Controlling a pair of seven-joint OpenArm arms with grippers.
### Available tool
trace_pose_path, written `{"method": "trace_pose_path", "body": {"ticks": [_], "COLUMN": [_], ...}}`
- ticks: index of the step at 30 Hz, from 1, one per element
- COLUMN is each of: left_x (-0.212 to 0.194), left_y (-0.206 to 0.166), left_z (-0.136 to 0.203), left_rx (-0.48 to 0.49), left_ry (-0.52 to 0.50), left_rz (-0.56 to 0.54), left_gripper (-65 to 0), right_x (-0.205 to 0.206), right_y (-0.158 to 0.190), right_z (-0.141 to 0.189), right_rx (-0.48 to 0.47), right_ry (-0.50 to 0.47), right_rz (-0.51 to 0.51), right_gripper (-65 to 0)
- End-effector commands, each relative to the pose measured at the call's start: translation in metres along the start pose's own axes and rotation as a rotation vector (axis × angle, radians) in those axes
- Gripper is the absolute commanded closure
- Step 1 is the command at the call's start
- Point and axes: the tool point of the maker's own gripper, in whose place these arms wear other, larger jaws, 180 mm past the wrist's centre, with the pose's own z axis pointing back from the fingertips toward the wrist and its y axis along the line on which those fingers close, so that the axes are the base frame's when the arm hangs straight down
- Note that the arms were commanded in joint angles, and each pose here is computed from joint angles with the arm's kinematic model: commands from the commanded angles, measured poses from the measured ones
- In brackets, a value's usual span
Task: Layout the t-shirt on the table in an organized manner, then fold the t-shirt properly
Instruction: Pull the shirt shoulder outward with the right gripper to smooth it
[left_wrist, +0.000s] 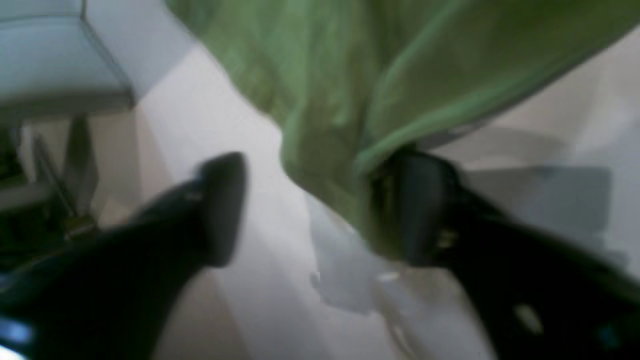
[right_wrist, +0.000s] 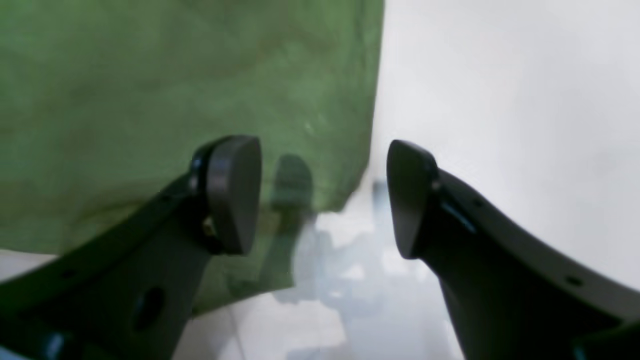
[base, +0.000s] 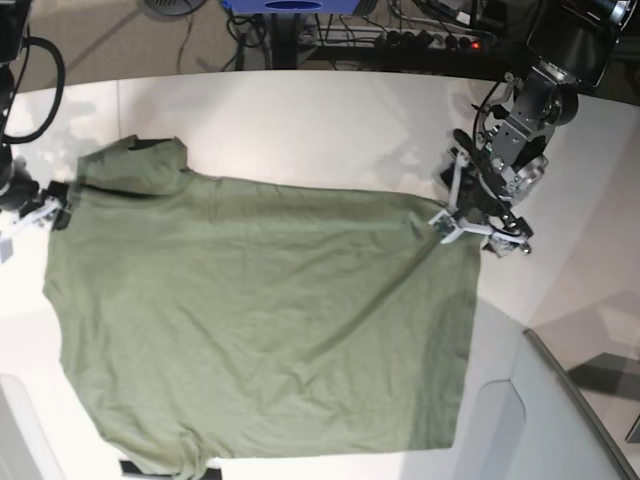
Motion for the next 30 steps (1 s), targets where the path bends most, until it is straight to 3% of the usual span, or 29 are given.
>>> {"method": "trace_pose_path", "body": {"ticks": [1,3,6,10,13,15,17,20,24,30], "left_x": [0.010,0.018,0.030,0.041,0.042,0.042,0.043,0.041,0.047,0.036], "left_y": [0.015,0.030,0.054,0.068,0.062,0.051,0.035,0.020,0.012,0.013], "left_z": [0.005,0.011,0.021,0.034,0.041,0.046,0.051,0.050,0.052,0.052], "left_rx": [0.038,0.075,0.131,0.177,0.171,0.154,0.127,0.098,0.084,0.099], "left_ry": [-0.028,-0.046,-0.086,-0.126,-0.140,-0.148,-0.155,-0.149,-0.160,-0.132], "left_rz": [-0.004,0.017,0.062,0.102,0.113,0.113,0.123,0.139,0.157,0.209], "left_gripper": [-52.5,-56.3,-56.4,-56.4,-56.3,-55.9,-49.9,-31.9,0.0,0.0], "right_x": [0.026,0.039,0.045,0.027,0.008,-0.001,-0.012,-0.027,-0.039,-0.056], "right_y": [-0.007,-0.003,0.004,0.033,0.046,0.051,0.056,0.069,0.075,0.071], "right_z": [0.013,0.030,0.057,0.073,0.071,0.066,0.061,0.050,0.032,0.011], "right_rx": [-0.011,-0.012,-0.017,0.026,0.053,0.067,0.080,0.112,0.133,0.133], "right_ry": [-0.086,-0.162,-0.209,-0.161,-0.128,-0.107,-0.083,-0.041,0.015,0.086], "right_rz": [0.000,-0.022,0.002,0.037,0.004,-0.024,-0.056,-0.064,-0.083,-0.143], "right_gripper": [-37.1,-37.1,-37.2,-36.9,-36.6,-33.0,-21.2,-2.1,-0.8,-0.2]}}
